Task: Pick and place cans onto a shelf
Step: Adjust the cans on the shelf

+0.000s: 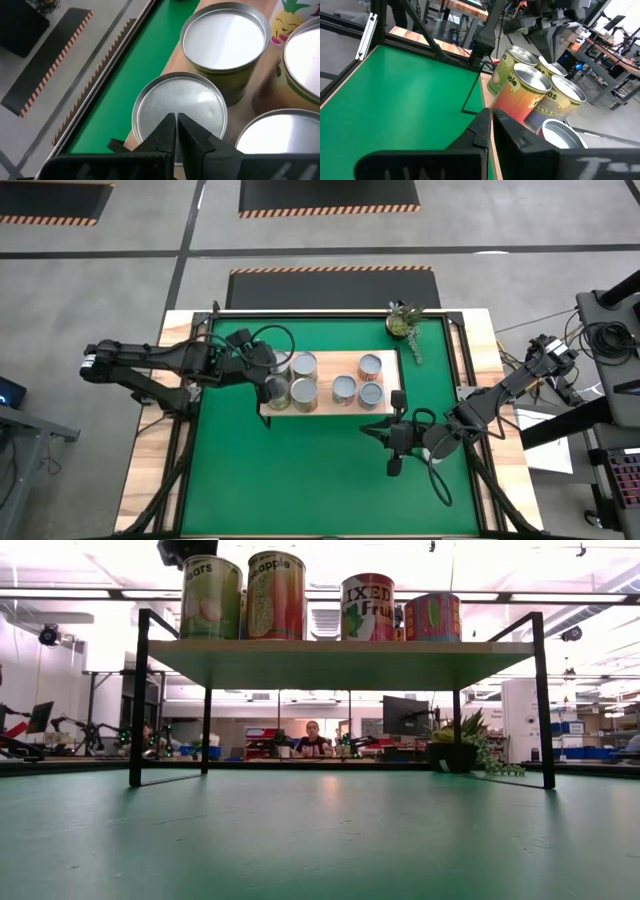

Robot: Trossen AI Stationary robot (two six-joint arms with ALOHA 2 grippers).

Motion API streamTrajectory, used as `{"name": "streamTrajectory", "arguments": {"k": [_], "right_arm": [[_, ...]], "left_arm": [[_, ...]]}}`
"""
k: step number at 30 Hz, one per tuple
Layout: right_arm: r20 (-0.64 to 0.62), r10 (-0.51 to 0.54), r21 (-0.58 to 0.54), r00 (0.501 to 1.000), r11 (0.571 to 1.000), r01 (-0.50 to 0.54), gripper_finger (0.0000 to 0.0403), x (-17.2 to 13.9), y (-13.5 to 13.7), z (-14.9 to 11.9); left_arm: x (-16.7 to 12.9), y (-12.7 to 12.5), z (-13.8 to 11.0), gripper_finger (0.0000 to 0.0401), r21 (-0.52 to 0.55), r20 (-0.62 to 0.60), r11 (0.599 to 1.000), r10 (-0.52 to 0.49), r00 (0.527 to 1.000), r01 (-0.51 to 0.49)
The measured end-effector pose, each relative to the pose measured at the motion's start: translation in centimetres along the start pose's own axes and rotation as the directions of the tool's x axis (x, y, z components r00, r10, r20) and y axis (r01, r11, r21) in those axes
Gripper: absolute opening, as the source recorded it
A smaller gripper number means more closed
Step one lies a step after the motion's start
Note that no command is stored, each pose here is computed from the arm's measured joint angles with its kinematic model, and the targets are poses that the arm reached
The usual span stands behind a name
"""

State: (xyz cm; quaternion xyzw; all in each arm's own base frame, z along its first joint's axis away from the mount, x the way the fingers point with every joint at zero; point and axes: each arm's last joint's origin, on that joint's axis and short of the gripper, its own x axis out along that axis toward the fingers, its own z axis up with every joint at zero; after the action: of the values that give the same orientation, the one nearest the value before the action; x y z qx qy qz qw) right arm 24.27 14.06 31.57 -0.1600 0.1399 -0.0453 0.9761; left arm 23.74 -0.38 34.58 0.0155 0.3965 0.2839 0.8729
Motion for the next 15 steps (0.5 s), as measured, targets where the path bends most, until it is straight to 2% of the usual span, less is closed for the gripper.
{"name": "streamTrajectory", "arguments": {"k": [6,15], "right_arm": [[-0.001,0.0,0.003,1.0,1.0,0.0,0.0009,0.01,0.01,-0.01],[-0.001,0.0,0.003,1.0,1.0,0.0,0.0009,0.02,0.01,-0.02]], "left_arm": [[0.01,-0.01,0.0,0.0,-0.012,0.0,1.0,-0.001,1.0,0.001],[-0.01,-0.2,-0.05,0.0,-0.014,-0.021,0.998,-0.068,0.997,0.068]]}}
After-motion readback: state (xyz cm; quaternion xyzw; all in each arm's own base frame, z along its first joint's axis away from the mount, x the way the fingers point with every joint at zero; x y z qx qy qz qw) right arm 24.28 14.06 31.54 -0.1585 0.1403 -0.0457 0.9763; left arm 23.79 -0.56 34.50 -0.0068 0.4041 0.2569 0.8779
